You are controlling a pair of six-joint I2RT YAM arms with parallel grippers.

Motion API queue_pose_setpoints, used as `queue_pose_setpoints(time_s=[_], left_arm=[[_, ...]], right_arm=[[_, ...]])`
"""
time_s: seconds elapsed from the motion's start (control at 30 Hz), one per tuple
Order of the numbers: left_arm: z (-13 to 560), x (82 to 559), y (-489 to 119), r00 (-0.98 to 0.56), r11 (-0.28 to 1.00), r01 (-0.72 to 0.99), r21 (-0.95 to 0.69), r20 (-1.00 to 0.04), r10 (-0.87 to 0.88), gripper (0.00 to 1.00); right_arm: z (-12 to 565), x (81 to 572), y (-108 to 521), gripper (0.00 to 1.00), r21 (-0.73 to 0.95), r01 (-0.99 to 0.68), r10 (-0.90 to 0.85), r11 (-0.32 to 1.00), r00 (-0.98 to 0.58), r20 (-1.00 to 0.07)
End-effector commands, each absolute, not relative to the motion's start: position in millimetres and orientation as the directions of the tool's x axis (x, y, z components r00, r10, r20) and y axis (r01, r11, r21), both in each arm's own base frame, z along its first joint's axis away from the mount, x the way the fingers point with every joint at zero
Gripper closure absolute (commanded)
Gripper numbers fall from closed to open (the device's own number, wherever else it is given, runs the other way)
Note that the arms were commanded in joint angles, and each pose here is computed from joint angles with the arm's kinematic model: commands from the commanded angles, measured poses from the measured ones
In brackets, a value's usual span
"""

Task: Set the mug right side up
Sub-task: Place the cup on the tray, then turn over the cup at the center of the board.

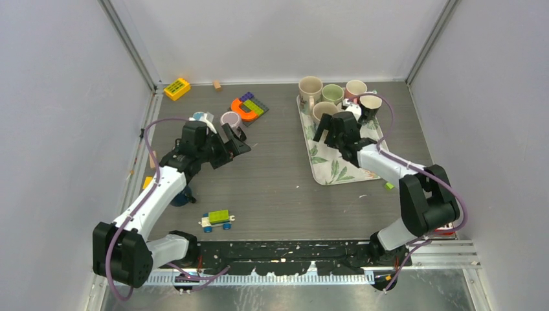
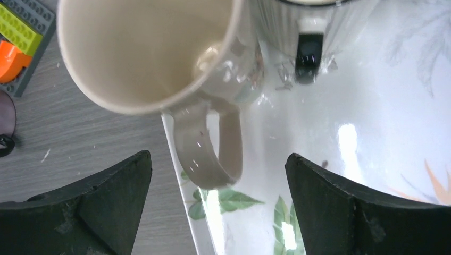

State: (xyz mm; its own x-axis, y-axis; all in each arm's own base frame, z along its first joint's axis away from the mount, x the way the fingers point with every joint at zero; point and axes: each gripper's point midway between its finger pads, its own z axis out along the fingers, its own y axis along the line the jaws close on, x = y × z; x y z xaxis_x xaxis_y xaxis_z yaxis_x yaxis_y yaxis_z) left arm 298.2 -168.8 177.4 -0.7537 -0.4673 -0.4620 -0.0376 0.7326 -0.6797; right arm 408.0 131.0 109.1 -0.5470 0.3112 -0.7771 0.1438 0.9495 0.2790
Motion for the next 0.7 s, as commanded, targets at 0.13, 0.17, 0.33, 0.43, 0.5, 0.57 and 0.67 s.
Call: queue_pose_setpoints(time_s=[0.13,0.17,0.33,0.43,0.5,0.57,0.67], left_arm=[[185.1,318.2,-141.0,-0.669,0.794,-0.124,-0.596,-0.541,-0.51,0.12],[183.8,321.1,-138.1,-0.663,0.799,-0.141,-0.584,-0.544,-0.514,0.12],[177.6,336.9,-121.6,-0.631,0.825,-0.236,-0.513,-0.565,-0.532,0.12],[173.6,347.2,-113.0,-0.615,0.835,-0.29,-0.468,-0.577,-0.538,0.12],[171.5,355.2,-108.7,-0.605,0.838,-0.319,-0.443,-0.585,-0.54,0.12],[168.3,363.7,-105.9,-0.6,0.843,-0.341,-0.417,-0.593,-0.536,0.11],[161.1,379.8,-108.1,-0.609,0.848,-0.358,-0.39,-0.592,-0.529,0.11]], right_arm=[[119.7,375.6,122.4,0.0,0.319,0.183,0.365,0.93,-0.568,-0.738],[122.9,373.0,120.6,0.0,0.318,0.185,0.365,0.93,-0.565,-0.74],[141.5,361.0,116.2,0.0,0.323,0.178,0.366,0.93,-0.556,-0.746],[152.1,354.9,115.1,0.0,0.335,0.173,0.373,0.926,-0.55,-0.748],[160.0,351.9,115.6,0.0,0.347,0.166,0.379,0.923,-0.545,-0.748],[167.4,349.5,116.1,0.0,0.356,0.158,0.382,0.921,-0.542,-0.748],[178.1,348.1,117.8,0.0,0.365,0.143,0.382,0.92,-0.538,-0.752]])
